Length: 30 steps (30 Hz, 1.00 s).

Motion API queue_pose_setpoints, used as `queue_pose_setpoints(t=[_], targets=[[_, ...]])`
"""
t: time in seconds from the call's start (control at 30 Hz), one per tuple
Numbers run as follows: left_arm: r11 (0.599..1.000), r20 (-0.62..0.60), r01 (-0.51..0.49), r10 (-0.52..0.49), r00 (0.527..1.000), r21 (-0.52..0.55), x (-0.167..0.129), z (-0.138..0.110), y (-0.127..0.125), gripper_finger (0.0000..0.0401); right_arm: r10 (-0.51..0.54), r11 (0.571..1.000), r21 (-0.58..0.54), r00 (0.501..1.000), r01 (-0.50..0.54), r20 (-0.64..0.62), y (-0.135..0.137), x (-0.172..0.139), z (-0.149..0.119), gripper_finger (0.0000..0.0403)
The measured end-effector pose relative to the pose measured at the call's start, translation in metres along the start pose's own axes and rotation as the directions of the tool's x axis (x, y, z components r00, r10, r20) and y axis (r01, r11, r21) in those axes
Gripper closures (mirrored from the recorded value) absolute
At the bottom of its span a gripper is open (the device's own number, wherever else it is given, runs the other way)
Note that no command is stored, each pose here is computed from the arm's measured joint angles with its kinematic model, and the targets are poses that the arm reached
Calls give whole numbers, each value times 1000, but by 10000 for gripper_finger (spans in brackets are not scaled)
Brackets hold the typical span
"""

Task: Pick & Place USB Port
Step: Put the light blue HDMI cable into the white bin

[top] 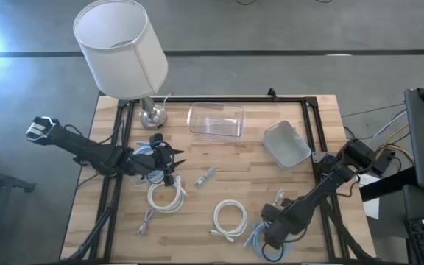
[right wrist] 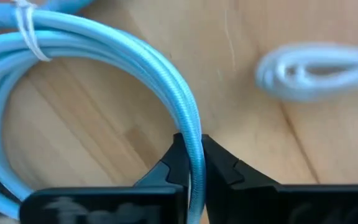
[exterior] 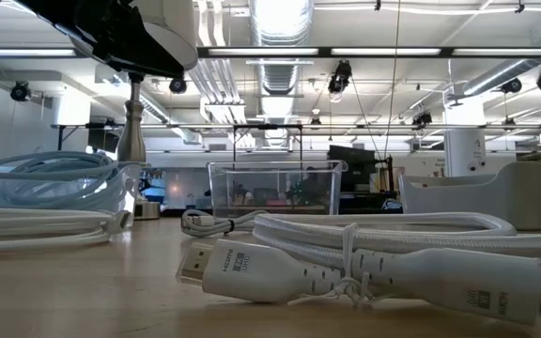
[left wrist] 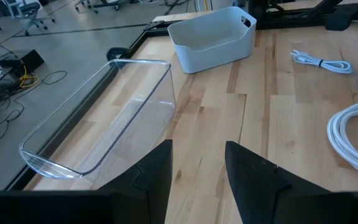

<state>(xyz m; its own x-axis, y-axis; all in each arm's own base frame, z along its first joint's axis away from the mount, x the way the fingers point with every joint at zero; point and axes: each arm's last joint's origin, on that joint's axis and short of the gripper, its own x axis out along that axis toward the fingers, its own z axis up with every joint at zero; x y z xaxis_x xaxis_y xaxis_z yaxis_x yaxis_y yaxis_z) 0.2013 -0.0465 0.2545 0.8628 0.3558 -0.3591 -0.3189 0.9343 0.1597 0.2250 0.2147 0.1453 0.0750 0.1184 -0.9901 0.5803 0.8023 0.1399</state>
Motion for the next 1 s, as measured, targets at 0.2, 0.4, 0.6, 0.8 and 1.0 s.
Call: queue_pose_setpoints(t=[0.2,0.4,0.6,0.8,1.0], targets=[[1000,1,0,0,1000,-9,0,0,0,250,22,998,-58,995,-17,99,21,-27,6,388],[999,11,3,-3,1000,-35,0,1,0,250,-72,989,-106,966,101,250,32,-68,11,389],[992,37,59,-55,998,-114,0,5,-2,250,-160,943,-173,840,286,519,32,-92,24,389],[957,79,222,-211,974,-187,1,10,-8,250,-217,878,-154,662,454,717,28,-100,47,389],[930,94,287,-272,958,-228,13,9,-20,250,-275,823,-82,522,562,807,21,-104,72,390]])
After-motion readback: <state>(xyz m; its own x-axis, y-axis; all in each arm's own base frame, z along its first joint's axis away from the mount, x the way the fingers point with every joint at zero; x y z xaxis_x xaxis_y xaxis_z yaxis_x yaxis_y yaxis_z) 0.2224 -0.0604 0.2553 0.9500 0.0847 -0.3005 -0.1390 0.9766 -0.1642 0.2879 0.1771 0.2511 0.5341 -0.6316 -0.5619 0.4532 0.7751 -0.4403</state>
